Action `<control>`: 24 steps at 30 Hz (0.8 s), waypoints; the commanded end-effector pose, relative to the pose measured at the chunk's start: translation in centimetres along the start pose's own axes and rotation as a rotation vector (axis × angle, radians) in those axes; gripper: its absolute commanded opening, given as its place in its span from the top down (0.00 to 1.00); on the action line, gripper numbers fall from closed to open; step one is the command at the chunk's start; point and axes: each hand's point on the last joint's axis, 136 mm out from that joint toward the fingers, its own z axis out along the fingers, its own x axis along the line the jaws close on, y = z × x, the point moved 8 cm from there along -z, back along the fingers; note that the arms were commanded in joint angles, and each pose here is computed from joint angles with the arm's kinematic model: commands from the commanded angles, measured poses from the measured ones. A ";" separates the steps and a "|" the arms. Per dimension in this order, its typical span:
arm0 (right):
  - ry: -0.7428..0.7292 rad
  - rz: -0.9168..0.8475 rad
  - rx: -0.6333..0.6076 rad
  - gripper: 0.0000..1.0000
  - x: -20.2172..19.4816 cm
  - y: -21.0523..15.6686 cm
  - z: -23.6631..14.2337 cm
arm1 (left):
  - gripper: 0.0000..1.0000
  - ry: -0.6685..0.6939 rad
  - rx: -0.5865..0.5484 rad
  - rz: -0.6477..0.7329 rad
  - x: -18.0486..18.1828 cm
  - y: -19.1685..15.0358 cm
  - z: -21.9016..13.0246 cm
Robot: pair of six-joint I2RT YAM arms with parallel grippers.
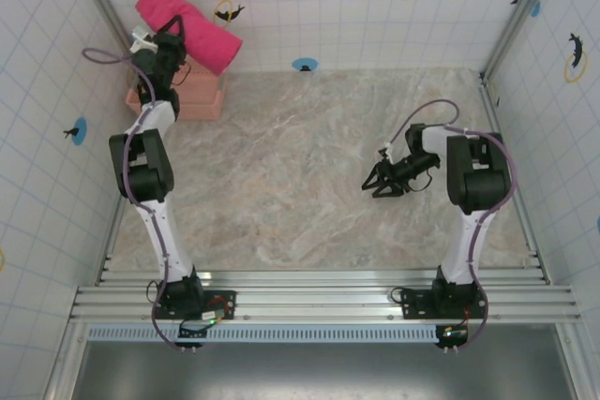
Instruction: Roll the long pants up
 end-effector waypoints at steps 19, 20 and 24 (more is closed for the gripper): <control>-0.135 -0.075 0.006 0.44 4.8 0.3 0.3 | 0.26 0.354 -0.391 -0.148 20.4 0.4 -7.8; -0.138 -0.081 -0.002 0.44 5.0 0.5 0.2 | 0.23 0.396 -0.397 -0.166 19.9 0.4 -8.2; -0.144 -0.101 -0.030 0.43 5.5 1.2 0.3 | 0.04 0.498 -0.373 -0.186 15.3 1.0 -7.8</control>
